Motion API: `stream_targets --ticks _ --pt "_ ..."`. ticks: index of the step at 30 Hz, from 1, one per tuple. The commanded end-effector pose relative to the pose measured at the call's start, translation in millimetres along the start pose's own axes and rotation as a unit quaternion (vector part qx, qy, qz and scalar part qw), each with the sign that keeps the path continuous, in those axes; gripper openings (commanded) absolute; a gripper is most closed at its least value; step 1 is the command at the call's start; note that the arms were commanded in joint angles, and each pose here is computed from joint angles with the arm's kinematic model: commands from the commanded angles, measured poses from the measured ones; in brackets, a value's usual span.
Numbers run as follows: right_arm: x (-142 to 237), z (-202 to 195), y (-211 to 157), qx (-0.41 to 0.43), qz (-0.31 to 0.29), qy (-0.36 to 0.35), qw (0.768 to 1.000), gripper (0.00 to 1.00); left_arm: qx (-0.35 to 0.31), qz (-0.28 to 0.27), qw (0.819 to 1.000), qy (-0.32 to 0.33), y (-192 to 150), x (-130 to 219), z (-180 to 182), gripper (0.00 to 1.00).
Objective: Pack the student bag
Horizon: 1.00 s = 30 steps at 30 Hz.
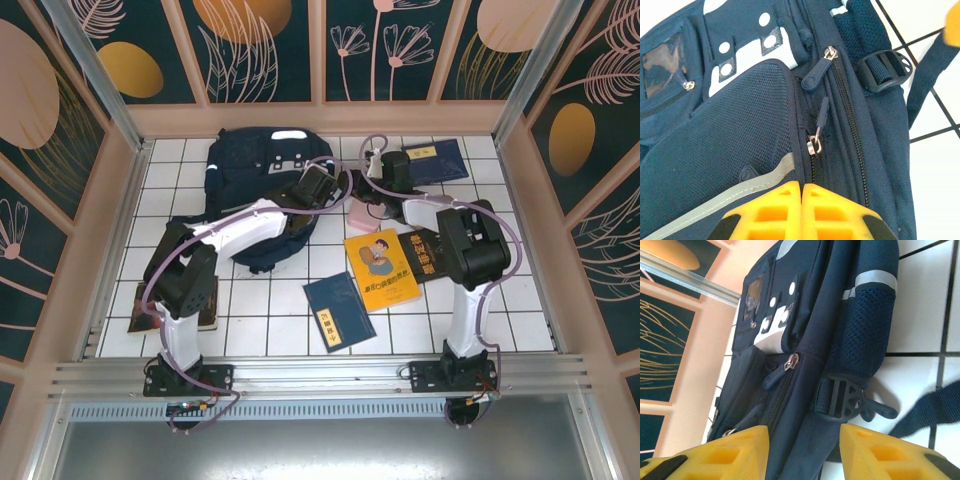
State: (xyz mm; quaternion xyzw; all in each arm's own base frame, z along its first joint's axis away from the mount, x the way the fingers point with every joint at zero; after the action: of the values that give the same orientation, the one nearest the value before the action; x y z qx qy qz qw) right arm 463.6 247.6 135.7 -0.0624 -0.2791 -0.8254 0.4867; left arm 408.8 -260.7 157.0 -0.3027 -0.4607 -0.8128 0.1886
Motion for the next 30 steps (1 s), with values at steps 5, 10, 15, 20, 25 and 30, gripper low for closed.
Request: stream_targets --ticks 5,10,15,20,25,30 --pt "-36 7 -12 -0.003 0.052 0.017 0.998 0.38 0.033 -0.063 0.997 0.035 34 35 33 0.00" --pt "-46 -9 -13 -0.007 0.059 -0.013 0.998 0.39 0.043 -0.073 0.996 0.036 39 42 39 0.00" --pt "-45 -18 -15 -0.003 0.059 -0.034 0.998 0.40 0.047 -0.077 0.995 0.046 40 45 48 0.00" --pt "-40 -13 -11 -0.001 0.056 -0.036 0.998 0.40 0.038 -0.064 0.997 0.016 34 37 38 0.00" --pt "-9 -2 4 0.006 0.006 -0.031 0.999 0.42 0.011 -0.024 0.998 -0.059 16 17 4 0.17" --pt "26 -2 7 -0.009 -0.026 -0.024 0.999 0.45 -0.013 0.012 0.992 -0.124 -10 8 -24 0.19"
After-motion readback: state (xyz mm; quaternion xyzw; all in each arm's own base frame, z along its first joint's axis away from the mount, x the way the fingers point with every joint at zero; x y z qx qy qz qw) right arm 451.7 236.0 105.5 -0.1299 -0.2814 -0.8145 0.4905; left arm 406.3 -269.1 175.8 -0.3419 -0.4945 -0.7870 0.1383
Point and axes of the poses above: each hand's point on the last joint's axis, 136 mm out from that joint toward the fingers, its own x axis back along the fingers, its own z axis along the line the jaws close on, y = z × x, the point moved 3 cm from there along x, back along the fingers, and after that the axes turned 8 degrees about -x, right-handed, at the moved point
